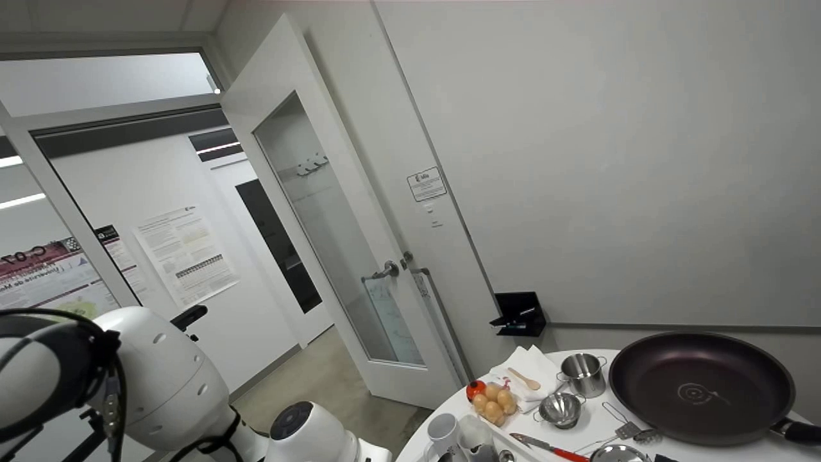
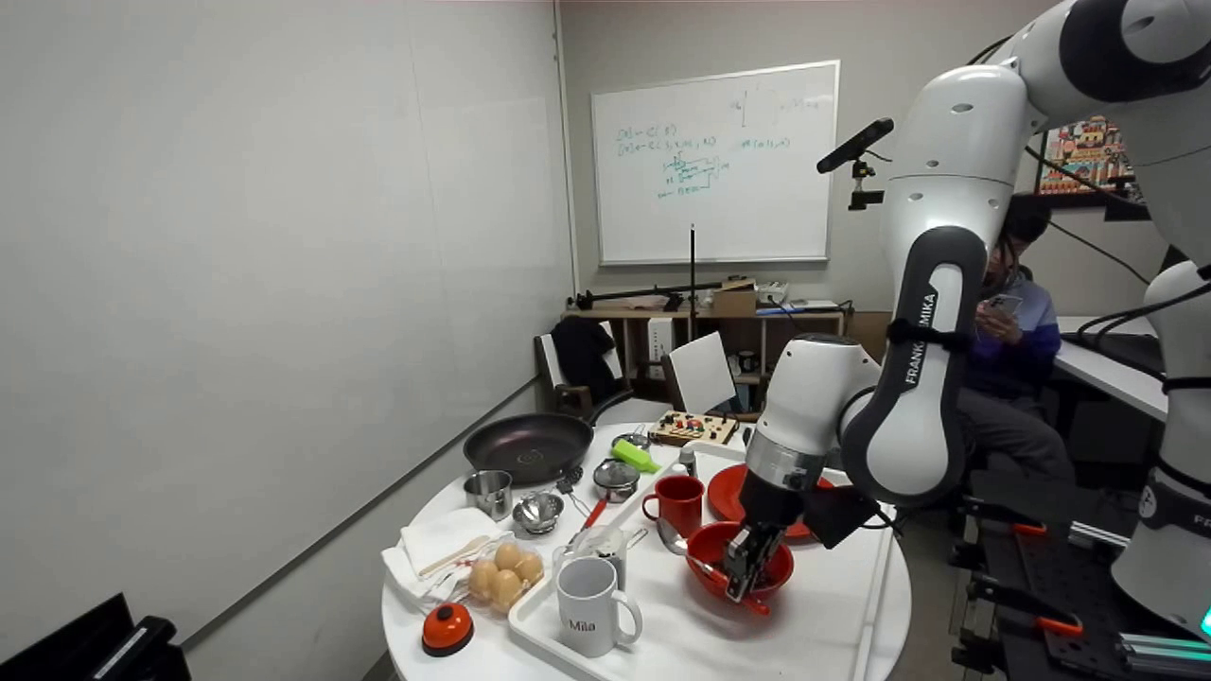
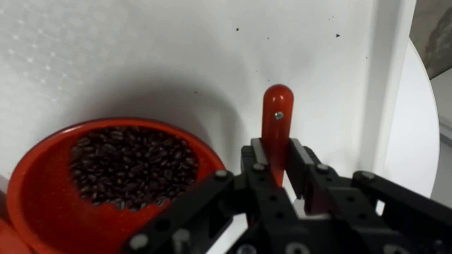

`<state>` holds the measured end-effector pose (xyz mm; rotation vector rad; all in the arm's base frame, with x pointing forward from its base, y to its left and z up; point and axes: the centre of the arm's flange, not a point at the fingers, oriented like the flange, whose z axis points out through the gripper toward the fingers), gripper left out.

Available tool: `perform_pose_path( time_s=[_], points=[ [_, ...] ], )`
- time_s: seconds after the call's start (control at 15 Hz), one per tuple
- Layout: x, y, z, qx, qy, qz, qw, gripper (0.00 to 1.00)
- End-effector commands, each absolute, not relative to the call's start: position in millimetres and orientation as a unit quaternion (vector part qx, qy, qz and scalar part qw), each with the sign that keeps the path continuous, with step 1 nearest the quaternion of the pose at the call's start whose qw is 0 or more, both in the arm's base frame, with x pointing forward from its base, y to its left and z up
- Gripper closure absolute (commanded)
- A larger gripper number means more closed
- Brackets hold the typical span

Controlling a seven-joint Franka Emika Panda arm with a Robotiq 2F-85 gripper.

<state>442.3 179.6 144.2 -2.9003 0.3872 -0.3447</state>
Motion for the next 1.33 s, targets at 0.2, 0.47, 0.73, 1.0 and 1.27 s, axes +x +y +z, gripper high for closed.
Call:
perform_pose_path(
  time_s=[0.2, 0.47, 0.73, 1.0, 1.27],
  points=[
    [430, 161, 184, -0.975, 0.126, -0.109, 0.145, 0.92],
    [436, 144, 218, -0.970, 0.142, -0.114, 0.162, 0.92],
    [443, 113, 236, -0.968, 0.159, -0.103, 0.162, 0.92],
    [445, 88, 242, -0.980, 0.156, -0.038, 0.114, 0.93],
    [441, 74, 259, -0.986, 0.151, 0.011, 0.069, 0.93]
  ],
)
